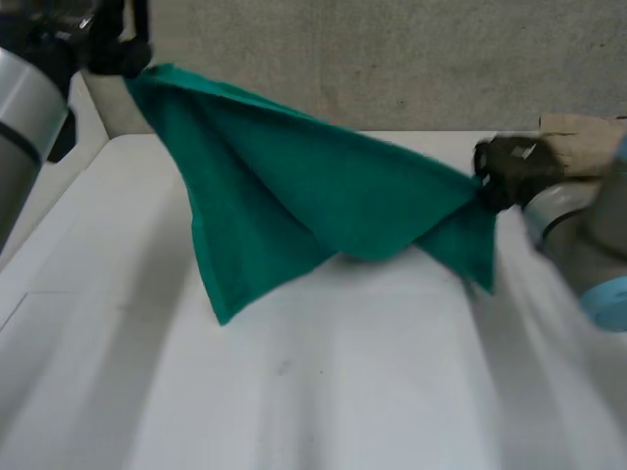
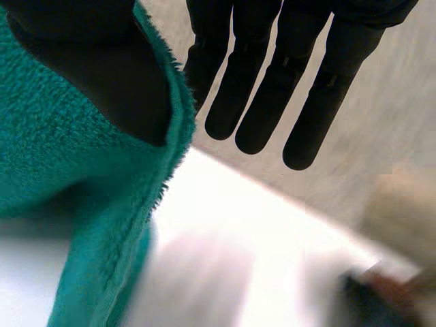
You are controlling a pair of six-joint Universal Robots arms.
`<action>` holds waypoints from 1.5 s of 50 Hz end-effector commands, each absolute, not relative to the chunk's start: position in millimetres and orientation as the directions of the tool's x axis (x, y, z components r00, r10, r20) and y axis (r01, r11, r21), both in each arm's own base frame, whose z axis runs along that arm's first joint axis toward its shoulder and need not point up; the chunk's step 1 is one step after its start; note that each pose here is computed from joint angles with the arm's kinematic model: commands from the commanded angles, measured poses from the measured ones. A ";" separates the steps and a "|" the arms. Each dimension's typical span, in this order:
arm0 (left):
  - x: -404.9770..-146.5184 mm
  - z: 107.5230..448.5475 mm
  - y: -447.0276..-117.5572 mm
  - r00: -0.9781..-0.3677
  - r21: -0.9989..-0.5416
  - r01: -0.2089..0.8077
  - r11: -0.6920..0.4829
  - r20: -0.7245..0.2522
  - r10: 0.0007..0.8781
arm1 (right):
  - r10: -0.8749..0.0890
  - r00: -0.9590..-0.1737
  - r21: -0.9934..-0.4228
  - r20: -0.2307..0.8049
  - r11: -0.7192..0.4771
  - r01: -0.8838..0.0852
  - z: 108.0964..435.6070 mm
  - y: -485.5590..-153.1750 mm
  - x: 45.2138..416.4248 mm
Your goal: Fold the laundry.
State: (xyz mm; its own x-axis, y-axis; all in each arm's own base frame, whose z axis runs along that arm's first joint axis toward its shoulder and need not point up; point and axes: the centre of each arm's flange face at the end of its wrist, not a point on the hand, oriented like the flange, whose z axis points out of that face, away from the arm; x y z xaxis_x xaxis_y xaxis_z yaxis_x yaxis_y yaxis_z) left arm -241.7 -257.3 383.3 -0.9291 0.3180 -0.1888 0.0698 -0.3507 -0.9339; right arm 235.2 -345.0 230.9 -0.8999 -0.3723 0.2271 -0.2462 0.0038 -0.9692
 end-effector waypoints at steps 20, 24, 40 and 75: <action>-242.2 263.1 -356.5 -0.910 -0.977 0.194 -0.087 -0.213 0.357 | -0.444 -0.642 -0.738 0.626 -0.070 -0.671 274.5 -346.5 258.9; -251.8 335.5 -384.5 -0.930 -0.918 0.110 -0.381 -0.231 0.287 | -0.216 -0.734 -0.760 0.644 -0.293 -0.580 320.2 -375.4 274.1; -238.8 374.7 -385.0 -0.979 -0.807 0.052 -0.588 -0.158 0.132 | -0.058 -0.854 -0.691 0.516 -0.618 -0.376 385.9 -354.2 289.9; -214.2 216.8 -325.4 -0.895 -0.931 0.340 -0.131 -0.363 0.259 | -0.392 -0.902 -0.935 0.178 0.219 -0.280 165.4 -342.3 233.8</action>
State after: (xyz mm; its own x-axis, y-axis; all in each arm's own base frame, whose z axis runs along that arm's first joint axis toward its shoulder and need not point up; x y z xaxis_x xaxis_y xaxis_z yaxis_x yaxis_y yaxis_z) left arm -215.5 -329.1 198.7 -0.8895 0.2772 -0.3631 0.3530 -0.0875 -0.9315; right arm 263.4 -322.9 163.4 -0.8034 -0.4754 0.3584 -0.4364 0.0606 -0.8977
